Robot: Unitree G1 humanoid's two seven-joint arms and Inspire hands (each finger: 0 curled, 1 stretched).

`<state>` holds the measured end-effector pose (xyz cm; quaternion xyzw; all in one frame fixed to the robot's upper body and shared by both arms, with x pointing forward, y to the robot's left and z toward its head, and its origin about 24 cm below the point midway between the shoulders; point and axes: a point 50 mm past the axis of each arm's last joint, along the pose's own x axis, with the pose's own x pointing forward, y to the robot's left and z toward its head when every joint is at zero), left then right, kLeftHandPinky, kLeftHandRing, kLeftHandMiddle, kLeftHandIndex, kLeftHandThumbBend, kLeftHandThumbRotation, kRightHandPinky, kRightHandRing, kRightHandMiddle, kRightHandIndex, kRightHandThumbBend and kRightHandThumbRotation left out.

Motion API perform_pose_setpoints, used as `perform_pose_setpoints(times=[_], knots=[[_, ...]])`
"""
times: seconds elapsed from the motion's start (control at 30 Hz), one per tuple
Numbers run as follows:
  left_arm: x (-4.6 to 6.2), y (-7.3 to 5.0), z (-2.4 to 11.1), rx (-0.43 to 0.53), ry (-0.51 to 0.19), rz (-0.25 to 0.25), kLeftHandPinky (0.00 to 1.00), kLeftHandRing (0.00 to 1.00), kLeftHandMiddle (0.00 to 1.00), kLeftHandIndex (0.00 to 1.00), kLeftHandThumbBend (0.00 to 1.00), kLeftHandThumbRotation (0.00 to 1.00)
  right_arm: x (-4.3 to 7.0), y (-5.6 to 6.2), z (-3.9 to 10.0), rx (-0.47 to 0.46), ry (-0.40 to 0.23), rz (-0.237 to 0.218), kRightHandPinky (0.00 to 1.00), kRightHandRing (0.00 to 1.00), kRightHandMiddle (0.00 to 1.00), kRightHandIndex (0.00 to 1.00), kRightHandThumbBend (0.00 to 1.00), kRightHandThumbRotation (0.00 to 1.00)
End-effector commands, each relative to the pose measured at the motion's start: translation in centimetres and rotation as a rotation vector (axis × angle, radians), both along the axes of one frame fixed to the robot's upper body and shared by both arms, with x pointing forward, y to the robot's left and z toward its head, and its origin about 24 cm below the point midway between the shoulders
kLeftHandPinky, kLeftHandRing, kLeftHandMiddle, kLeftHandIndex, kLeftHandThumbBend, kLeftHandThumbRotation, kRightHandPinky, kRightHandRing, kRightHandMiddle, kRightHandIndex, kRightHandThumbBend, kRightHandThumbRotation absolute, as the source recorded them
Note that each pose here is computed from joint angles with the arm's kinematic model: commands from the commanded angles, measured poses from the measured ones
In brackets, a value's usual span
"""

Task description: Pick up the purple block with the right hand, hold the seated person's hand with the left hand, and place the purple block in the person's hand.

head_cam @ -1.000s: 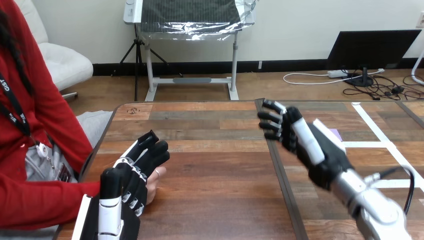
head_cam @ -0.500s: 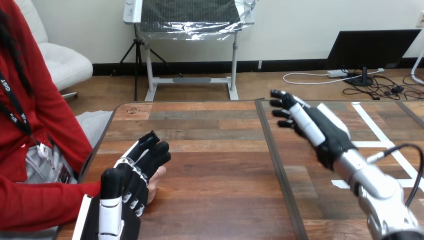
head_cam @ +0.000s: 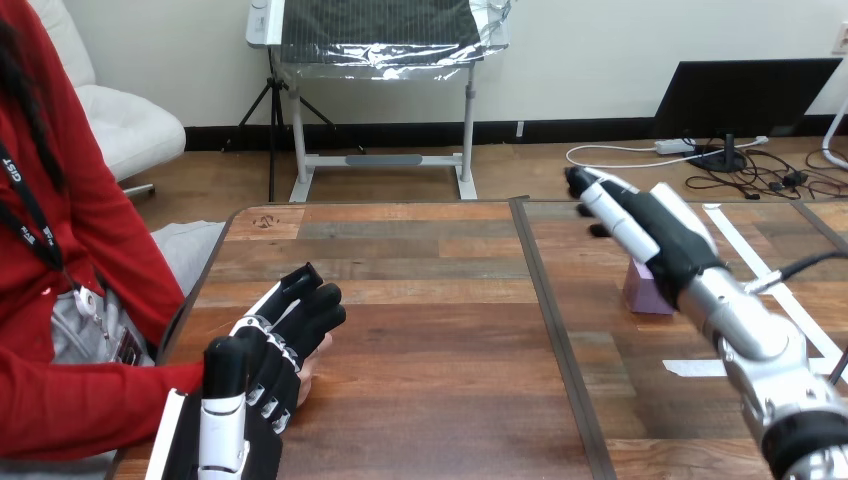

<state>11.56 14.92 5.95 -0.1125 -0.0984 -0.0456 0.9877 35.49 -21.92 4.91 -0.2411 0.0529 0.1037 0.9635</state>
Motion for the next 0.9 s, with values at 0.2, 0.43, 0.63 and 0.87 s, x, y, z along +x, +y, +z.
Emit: perform_pose_setpoints(times=[0.2,0.43,0.63,0.87], knots=[[1.5,-0.3,1.3,-0.043,-0.118,-0.005,0.91,0.83,0.81,0.81,0.56,1.0,4.9,0.1,10.4,-0.249,-0.266,-0.031,0.87,0.91,0.92,0.91,0.79,1.0],[1.5,-0.3,1.4,-0.036,-0.119,0.003,0.9,0.83,0.81,0.8,0.57,1.0,5.2,-0.3,10.9,-0.312,-0.239,-0.057,0.86,0.91,0.92,0.91,0.8,1.0],[1.5,-0.3,1.4,-0.028,-0.121,0.003,0.89,0.82,0.81,0.8,0.57,1.0,5.3,-0.7,10.9,-0.406,-0.211,-0.065,0.83,0.9,0.93,0.91,0.75,1.0],[1.5,-0.3,1.5,-0.029,-0.124,0.0,0.87,0.82,0.81,0.8,0.56,1.0,5.3,-1.0,10.6,-0.504,-0.174,-0.079,0.82,0.9,0.92,0.91,0.73,1.0]])
